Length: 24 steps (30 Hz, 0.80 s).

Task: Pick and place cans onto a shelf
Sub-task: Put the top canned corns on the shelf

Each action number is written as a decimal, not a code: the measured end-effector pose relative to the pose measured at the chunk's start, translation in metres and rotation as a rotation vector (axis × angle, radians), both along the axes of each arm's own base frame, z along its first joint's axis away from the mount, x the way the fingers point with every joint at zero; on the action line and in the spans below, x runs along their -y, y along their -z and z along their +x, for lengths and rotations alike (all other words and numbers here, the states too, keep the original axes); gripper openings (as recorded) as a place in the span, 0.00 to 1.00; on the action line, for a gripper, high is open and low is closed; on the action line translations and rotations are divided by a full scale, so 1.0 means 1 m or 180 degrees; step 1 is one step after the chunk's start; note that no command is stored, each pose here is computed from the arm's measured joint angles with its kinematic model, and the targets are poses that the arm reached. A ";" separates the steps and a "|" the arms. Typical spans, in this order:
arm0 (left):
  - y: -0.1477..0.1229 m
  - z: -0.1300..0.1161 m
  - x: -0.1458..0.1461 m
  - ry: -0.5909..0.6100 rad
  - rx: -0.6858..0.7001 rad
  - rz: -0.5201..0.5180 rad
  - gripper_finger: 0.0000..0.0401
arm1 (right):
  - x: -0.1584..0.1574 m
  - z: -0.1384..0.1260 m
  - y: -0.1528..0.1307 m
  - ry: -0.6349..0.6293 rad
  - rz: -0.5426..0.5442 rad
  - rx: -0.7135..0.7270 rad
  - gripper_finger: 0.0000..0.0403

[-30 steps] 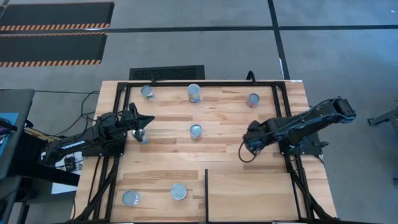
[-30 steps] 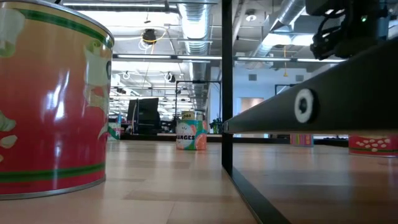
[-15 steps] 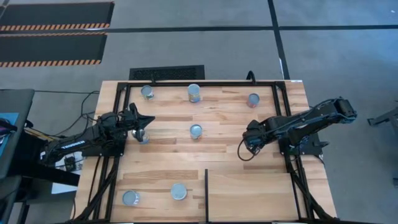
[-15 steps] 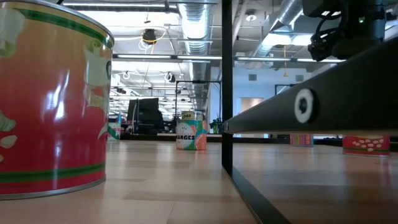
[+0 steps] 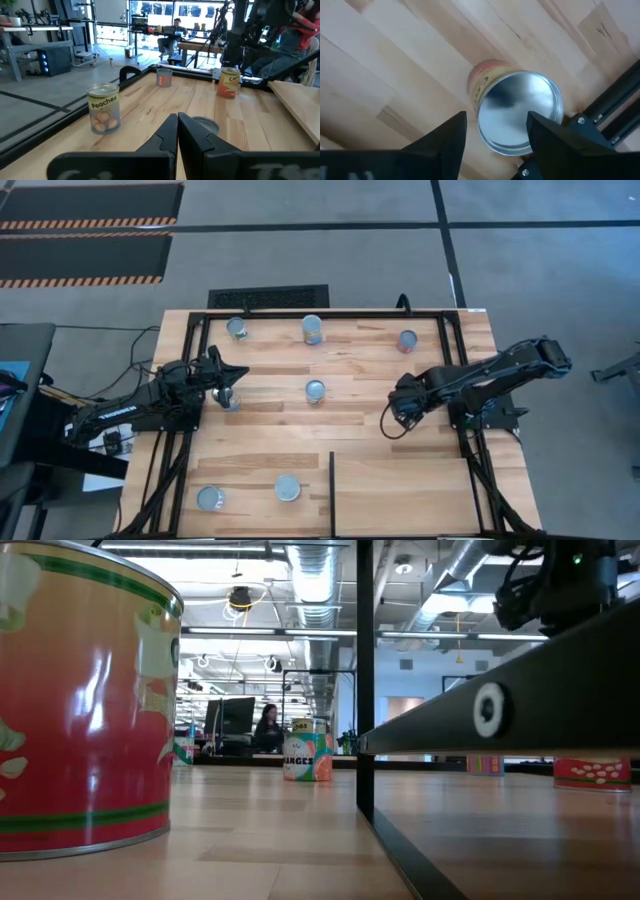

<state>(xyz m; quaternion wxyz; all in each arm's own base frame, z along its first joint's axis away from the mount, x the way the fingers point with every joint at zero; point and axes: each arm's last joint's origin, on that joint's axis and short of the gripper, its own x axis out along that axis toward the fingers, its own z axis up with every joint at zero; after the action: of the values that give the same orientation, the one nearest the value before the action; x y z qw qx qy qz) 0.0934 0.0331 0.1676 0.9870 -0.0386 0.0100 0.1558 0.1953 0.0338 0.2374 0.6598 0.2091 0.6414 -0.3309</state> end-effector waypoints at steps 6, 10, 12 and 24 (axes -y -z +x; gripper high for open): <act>0.000 0.000 0.000 -0.0001 0.0000 0.0000 0.00 | -0.002 0.010 0.018 -0.0074 -0.0032 -0.0183 0.44; 0.000 0.000 0.000 -0.0003 0.0000 -0.0001 0.00 | -0.003 0.015 0.022 -0.0173 0.0020 -0.0266 0.31; 0.000 0.000 0.000 -0.0007 -0.0003 -0.0002 0.00 | -0.005 0.016 0.021 -0.0211 0.0063 -0.0279 0.22; 0.001 0.000 0.000 -0.0005 -0.0045 0.0068 0.00 | -0.037 0.026 -0.056 -0.0408 0.0604 0.0083 0.01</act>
<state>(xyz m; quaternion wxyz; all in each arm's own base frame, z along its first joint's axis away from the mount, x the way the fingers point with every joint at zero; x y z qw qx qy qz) 0.0938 0.0333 0.1670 0.9871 -0.0270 0.0153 0.1569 0.2213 0.0704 0.2937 0.6651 0.2335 0.6733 -0.2231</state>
